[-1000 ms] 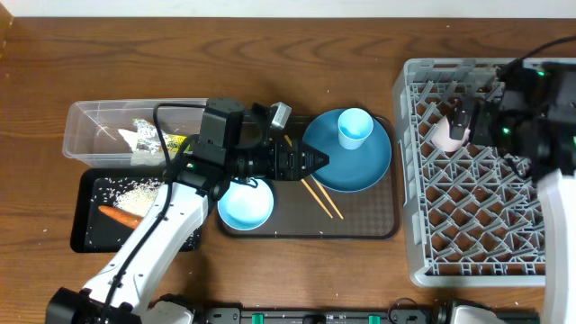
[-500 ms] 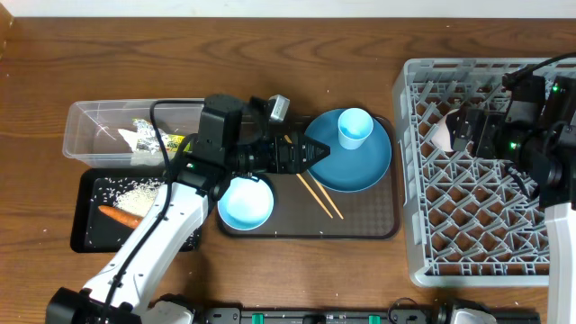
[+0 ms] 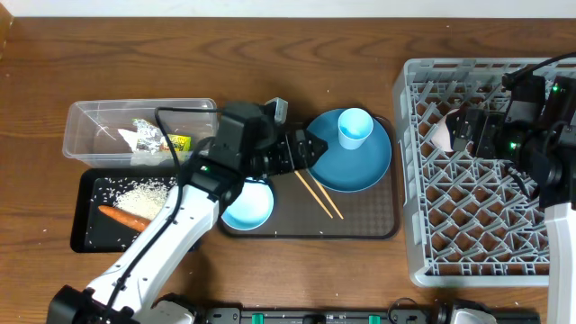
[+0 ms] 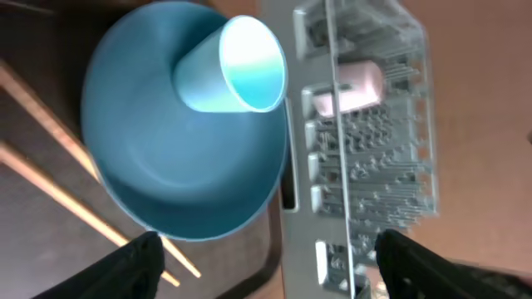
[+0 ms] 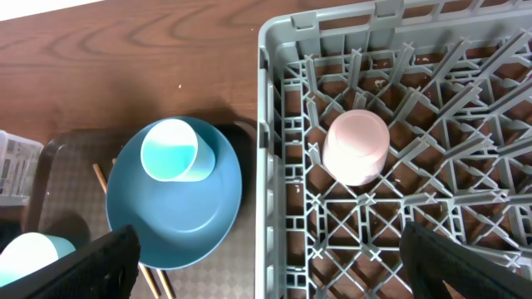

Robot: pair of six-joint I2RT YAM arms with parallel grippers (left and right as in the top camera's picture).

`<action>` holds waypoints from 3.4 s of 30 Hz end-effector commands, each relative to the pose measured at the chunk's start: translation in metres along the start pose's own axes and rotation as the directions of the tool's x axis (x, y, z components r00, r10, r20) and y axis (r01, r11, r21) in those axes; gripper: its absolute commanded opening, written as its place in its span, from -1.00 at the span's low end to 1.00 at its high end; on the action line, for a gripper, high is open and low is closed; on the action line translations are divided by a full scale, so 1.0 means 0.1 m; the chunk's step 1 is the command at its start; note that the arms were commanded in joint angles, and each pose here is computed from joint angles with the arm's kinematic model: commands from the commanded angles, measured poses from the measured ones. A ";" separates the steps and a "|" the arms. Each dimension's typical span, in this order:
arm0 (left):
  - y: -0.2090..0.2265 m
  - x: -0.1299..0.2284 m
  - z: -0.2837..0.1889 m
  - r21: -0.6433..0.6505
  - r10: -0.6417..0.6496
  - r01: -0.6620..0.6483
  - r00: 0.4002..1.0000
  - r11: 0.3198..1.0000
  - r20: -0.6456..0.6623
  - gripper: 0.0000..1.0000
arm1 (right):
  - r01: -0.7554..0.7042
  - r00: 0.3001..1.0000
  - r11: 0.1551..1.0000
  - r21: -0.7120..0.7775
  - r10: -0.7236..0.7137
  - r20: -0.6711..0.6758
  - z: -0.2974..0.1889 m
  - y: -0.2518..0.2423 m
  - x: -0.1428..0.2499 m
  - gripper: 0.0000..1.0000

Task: Sort waste into correct bins and load items into the dishwasher rack
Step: 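Move the left gripper to the light-blue cup on the plate and grasp it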

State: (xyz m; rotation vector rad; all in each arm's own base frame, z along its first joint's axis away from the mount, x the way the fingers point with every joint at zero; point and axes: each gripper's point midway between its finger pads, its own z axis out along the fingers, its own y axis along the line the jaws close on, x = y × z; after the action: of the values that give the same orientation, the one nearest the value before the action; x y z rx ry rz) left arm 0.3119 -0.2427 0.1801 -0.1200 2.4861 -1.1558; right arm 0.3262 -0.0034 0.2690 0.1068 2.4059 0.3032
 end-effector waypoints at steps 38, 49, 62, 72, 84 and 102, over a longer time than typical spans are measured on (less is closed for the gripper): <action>0.42 -0.25 1.35 -0.535 0.202 -0.067 0.959 0.842 0.199 0.47 | 0.002 1.000 1.000 -0.005 -0.001 0.015 -0.05 0.00 -0.04 0.99; 0.52 -0.21 1.41 -0.522 0.116 0.009 0.971 0.853 0.207 -0.34 | 0.002 1.000 1.000 -0.005 -0.001 0.015 -0.05 0.00 -0.04 0.98; 0.14 -0.36 1.18 -0.377 0.048 0.031 0.979 0.926 0.196 -0.88 | 0.002 1.000 1.000 -0.005 -0.001 0.015 -0.05 0.00 -0.04 0.98; 0.01 -0.53 0.79 -0.182 -0.115 0.124 0.991 0.975 0.063 -0.88 | 0.002 1.000 1.000 -0.005 -0.001 0.015 -0.05 0.00 -0.04 0.98; 0.00 -0.66 0.32 0.084 -0.127 0.142 0.979 0.986 -0.161 -0.88 | 0.002 1.000 1.000 -0.005 -0.001 0.015 -0.05 0.00 -0.04 0.98; 0.32 -0.48 0.48 -0.176 -0.025 0.006 0.994 0.984 -0.103 -0.88 | 0.002 1.000 1.000 -0.005 -0.001 0.015 -0.05 0.00 -0.04 0.99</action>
State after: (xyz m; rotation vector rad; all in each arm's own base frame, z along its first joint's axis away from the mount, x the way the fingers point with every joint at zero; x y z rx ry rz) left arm 0.3767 -0.2390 0.1436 -0.1582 2.7076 -1.1577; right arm 0.3257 -0.0034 0.2687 0.1076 2.4079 0.3040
